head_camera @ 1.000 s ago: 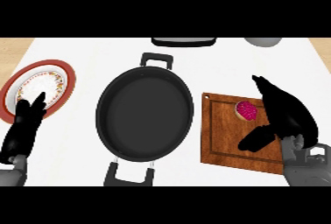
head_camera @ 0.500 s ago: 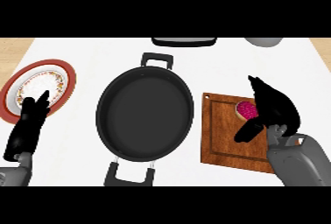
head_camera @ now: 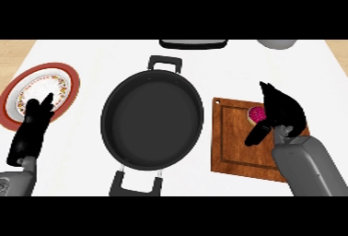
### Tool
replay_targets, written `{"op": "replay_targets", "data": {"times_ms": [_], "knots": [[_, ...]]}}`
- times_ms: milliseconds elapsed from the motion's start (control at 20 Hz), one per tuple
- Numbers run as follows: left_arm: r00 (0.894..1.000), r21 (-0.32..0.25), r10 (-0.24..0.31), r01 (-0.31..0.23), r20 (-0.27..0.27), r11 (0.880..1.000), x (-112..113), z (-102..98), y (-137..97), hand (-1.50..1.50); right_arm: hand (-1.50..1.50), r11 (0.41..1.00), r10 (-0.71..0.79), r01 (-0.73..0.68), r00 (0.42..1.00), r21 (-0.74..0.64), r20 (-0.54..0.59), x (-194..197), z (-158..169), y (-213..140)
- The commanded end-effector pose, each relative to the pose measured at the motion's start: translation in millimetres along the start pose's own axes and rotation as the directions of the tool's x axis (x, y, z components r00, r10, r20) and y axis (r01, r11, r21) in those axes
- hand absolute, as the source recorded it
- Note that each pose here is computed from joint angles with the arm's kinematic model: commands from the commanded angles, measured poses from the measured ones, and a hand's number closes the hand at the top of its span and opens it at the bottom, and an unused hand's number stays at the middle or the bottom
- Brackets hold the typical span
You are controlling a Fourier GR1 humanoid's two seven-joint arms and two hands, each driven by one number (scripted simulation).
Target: Pick the cupcake from the cutting board and place it in the pot
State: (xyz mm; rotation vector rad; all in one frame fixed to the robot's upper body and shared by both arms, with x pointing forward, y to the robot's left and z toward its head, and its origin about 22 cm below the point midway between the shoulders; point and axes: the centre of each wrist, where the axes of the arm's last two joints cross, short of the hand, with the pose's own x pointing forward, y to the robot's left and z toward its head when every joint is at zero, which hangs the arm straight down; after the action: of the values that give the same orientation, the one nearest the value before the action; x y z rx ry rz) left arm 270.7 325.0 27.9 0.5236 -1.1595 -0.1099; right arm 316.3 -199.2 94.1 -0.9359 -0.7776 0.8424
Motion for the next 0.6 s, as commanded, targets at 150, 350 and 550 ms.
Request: {"op": "replay_targets", "data": {"times_ms": [150,350,550], "knots": [[1.000,0.000,0.017,-0.017,-0.003,1.000,-8.1,-1.0,1.6,0.00,-1.50,0.999,0.015,-0.013,0.998,0.040,-0.054,-10.9,-12.2,17.3],[1.000,0.001,0.002,-0.002,-0.001,1.000,-7.1,6.4,11.1,0.00,-1.50,0.998,-0.014,0.017,0.998,0.056,-0.054,1.2,-18.4,6.3],[1.000,0.029,0.000,0.000,-0.007,1.000,-0.7,11.0,9.7,0.00,-1.50,0.998,-0.041,0.044,0.998,0.054,-0.054,-22.3,-27.6,-3.0]]}}
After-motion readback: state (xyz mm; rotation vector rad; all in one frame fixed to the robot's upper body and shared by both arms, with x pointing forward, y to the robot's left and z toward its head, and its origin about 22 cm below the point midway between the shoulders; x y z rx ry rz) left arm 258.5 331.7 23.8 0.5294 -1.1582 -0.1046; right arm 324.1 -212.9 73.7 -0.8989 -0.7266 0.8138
